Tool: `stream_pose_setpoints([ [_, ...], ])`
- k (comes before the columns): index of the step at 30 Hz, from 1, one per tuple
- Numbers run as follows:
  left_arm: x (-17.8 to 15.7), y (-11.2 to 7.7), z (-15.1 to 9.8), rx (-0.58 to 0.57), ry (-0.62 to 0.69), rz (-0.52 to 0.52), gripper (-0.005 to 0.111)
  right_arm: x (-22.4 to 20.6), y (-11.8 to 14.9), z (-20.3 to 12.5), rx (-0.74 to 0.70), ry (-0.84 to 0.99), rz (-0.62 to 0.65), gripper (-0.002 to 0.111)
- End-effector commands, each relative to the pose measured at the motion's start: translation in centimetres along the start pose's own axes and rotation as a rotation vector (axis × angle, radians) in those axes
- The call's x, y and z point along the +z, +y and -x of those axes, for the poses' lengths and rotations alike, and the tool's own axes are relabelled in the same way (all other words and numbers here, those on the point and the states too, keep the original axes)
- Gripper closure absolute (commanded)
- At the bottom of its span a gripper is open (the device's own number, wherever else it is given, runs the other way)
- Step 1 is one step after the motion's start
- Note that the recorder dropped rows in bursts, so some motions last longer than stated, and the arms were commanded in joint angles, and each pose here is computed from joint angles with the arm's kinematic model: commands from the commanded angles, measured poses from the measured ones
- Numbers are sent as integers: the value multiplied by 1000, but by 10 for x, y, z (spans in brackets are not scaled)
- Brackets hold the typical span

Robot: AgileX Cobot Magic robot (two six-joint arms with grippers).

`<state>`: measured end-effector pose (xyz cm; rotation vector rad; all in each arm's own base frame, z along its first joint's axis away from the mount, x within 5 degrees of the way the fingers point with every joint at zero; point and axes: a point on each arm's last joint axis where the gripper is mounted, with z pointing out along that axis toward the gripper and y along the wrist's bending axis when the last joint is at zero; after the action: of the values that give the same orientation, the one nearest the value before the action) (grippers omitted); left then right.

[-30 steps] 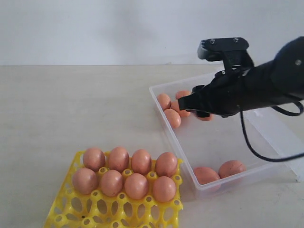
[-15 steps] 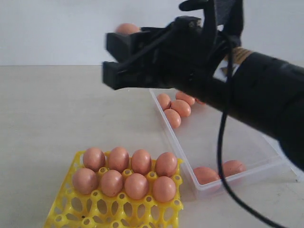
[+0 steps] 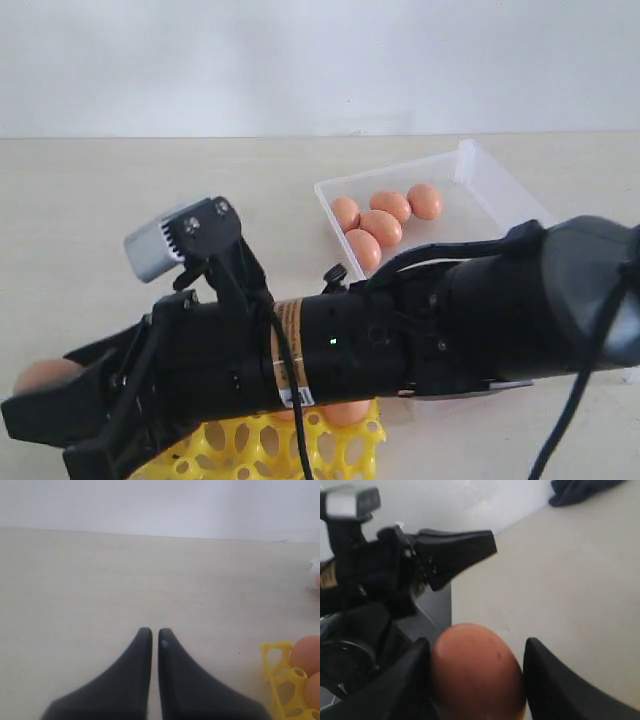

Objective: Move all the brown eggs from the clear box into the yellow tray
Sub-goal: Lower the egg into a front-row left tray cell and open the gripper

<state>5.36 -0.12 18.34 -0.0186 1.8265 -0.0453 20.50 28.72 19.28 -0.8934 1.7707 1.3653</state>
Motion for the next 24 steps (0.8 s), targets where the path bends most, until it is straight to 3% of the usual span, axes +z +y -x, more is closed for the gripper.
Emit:
stream_pose_setpoints([
  [1,0,0,-1,4,-5,-1,103,11,-18,-20,19,103,-72,108],
  [8,0,0,-1,4,-5,-1,103,12,-29,-30,-25,155,-136,108],
  [13,0,0,-1,4,-5,-1,103,7,-45,-37,-78,252,-312,108],
  [18,0,0,-1,4,-5,-1,103,9,-40,-33,-119,211,-257,108],
  [24,0,0,-1,4,-5,-1,103,21,-49,-24,-130,192,-280,108],
])
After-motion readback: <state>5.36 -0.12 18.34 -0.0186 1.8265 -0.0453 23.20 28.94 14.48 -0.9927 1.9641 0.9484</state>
